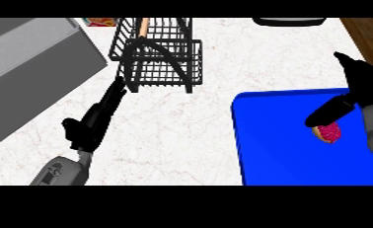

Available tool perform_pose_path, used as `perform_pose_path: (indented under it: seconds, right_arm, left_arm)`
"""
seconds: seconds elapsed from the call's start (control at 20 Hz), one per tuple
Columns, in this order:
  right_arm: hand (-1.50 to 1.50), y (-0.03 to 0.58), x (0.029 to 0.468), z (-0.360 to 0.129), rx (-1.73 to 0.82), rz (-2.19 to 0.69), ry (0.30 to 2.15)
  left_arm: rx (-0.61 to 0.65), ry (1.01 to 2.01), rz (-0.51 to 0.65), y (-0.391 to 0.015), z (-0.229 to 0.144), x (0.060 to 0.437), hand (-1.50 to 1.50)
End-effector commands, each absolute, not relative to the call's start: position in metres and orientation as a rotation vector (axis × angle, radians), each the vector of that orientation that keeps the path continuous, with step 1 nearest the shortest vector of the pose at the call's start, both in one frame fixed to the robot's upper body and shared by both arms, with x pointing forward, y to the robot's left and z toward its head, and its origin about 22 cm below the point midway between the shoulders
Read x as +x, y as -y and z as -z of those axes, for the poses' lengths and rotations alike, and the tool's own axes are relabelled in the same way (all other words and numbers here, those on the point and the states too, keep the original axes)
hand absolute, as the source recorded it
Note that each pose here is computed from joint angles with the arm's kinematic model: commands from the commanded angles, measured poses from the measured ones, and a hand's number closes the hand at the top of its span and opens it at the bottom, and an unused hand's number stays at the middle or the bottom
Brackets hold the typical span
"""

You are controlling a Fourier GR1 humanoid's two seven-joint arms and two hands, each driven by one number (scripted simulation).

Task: Pick the cupcake from the tray and place it in the tiered basket

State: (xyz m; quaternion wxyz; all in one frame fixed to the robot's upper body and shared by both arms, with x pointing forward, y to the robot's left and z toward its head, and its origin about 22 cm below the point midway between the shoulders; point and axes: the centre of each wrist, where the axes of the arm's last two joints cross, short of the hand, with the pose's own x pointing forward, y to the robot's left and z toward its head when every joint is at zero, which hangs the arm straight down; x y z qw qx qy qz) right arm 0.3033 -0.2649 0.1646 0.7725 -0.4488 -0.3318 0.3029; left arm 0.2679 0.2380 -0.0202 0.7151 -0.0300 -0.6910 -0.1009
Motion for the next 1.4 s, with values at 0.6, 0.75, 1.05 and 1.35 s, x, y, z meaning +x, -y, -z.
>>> perform_pose_path:
  seconds: [0.6, 0.75, 1.05, 1.35]
  right_arm:
    - [-1.50, 0.266, 0.301, -0.111, -1.036, -0.543, 0.373]
    - [-1.50, 0.267, 0.292, -0.099, -1.040, -0.556, 0.382]
    - [-1.50, 0.280, 0.284, -0.087, -1.037, -0.505, 0.318]
    - [-1.50, 0.285, 0.279, -0.069, -1.010, -0.506, 0.325]
  left_arm:
    - [-0.076, 1.531, 0.217, -0.234, 0.020, 0.261, 0.00]
    - [-0.068, 1.545, 0.238, -0.237, 0.016, 0.272, 0.00]
    - [-0.086, 1.527, 0.219, -0.227, 0.022, 0.258, 0.00]
    - [-0.079, 1.538, 0.213, -0.226, 0.016, 0.278, 0.00]
